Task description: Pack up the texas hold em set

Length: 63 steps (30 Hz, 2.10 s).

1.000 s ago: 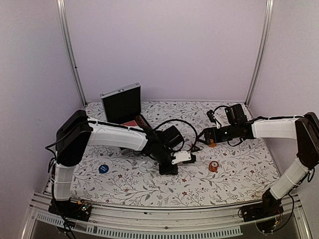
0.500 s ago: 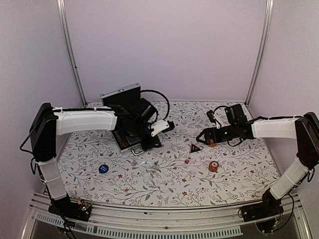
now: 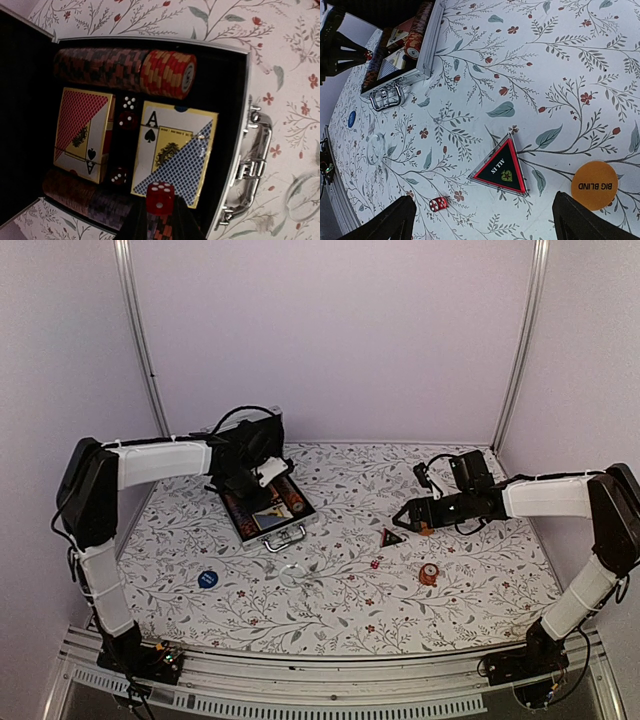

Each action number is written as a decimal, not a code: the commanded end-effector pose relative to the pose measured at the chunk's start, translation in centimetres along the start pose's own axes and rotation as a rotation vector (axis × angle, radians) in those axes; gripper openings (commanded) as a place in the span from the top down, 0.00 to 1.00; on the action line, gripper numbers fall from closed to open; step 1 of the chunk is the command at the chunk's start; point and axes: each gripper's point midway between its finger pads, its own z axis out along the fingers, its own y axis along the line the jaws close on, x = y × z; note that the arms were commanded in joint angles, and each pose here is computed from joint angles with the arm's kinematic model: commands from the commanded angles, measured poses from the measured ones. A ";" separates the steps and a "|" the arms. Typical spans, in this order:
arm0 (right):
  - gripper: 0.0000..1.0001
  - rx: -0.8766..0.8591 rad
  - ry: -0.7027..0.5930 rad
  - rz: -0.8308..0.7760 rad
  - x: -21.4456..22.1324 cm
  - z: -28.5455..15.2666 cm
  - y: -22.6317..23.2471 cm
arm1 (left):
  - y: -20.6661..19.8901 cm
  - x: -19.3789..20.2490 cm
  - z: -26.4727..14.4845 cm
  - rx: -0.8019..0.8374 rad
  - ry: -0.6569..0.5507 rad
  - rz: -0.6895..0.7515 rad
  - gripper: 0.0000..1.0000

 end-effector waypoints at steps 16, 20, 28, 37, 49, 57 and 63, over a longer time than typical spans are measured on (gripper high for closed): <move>0.01 -0.011 -0.002 -0.027 0.3 0.4 0.0 | 5.3 2.0 5.5 -0.004 0.157 -0.033 0.89; 0.01 -0.015 0.002 -0.026 0.3 0.6 0.0 | 4.9 2.2 5.4 0.019 0.160 -0.037 0.89; 0.01 -0.021 0.009 -0.023 0.4 0.9 0.0 | 4.6 2.6 5.2 0.029 0.165 -0.039 0.89; 0.01 -0.020 0.010 -0.023 0.4 0.9 0.0 | 4.8 3.3 6.1 0.025 0.191 -0.043 0.88; 0.01 -0.018 0.012 -0.022 0.4 0.9 0.0 | 4.8 3.3 6.1 0.039 0.188 -0.052 0.84; 0.01 -0.018 0.009 -0.024 0.3 0.8 0.0 | 4.9 2.7 5.5 0.044 0.162 -0.058 0.79; 0.01 -0.015 0.009 -0.025 0.2 0.8 0.0 | 4.8 2.2 4.7 0.051 0.140 -0.060 0.76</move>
